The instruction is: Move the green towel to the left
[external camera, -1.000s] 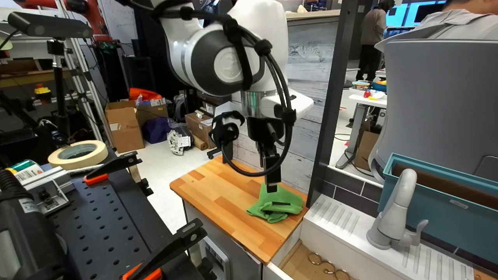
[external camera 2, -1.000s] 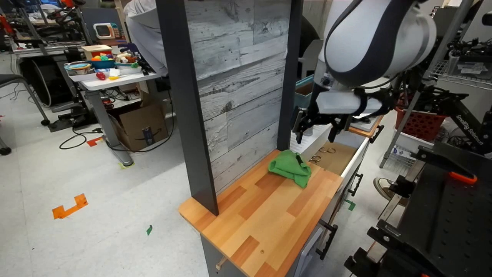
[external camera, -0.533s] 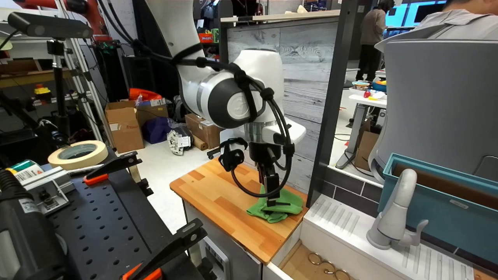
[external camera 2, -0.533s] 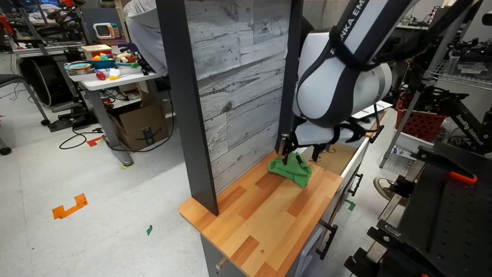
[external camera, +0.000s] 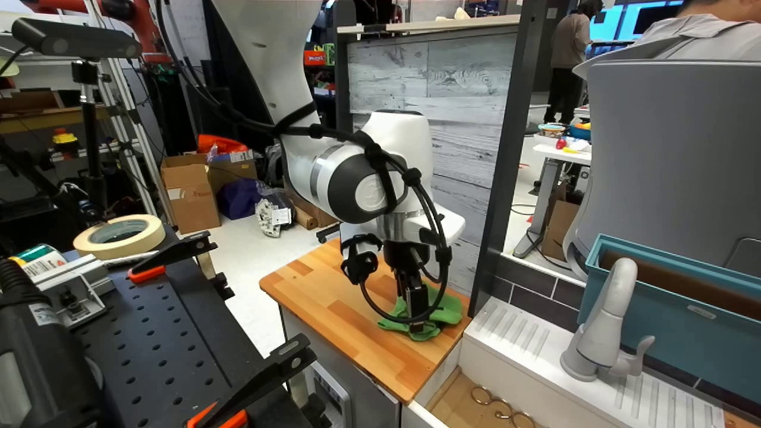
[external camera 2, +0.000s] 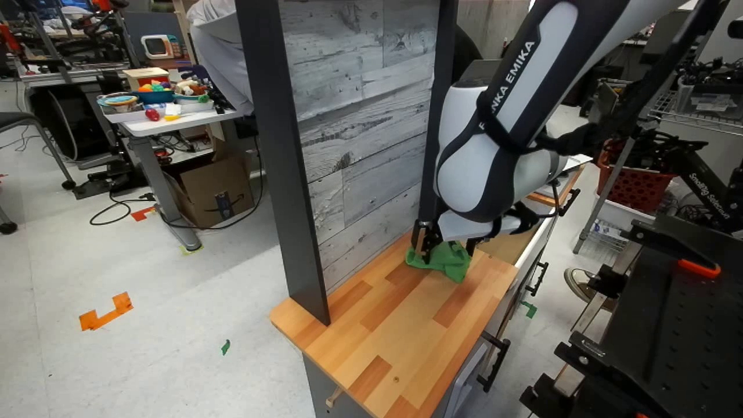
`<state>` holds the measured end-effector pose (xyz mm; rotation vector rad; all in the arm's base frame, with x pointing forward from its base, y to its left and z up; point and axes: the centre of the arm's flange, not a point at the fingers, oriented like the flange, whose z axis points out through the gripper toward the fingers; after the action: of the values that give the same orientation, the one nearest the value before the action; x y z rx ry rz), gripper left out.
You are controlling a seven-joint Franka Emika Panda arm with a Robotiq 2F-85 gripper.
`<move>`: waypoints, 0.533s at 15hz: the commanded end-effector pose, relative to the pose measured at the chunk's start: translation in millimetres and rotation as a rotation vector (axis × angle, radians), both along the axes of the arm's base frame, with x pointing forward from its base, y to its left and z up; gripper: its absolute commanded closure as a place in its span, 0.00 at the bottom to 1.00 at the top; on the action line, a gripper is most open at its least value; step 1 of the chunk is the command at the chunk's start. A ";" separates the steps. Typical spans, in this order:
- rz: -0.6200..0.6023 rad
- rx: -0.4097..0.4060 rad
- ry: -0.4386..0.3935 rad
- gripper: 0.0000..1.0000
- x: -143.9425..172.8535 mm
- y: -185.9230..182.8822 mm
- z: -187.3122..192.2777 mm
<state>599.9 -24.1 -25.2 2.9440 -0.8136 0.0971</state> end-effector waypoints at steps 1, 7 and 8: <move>0.018 -0.004 0.033 0.00 7.1 5.8 -16.1; 0.152 -0.003 0.046 0.00 -20.3 48.9 -25.1; 0.186 0.003 0.042 0.00 -26.1 61.2 -23.4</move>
<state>592.5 7.8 -45.0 2.9731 -0.6662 0.0449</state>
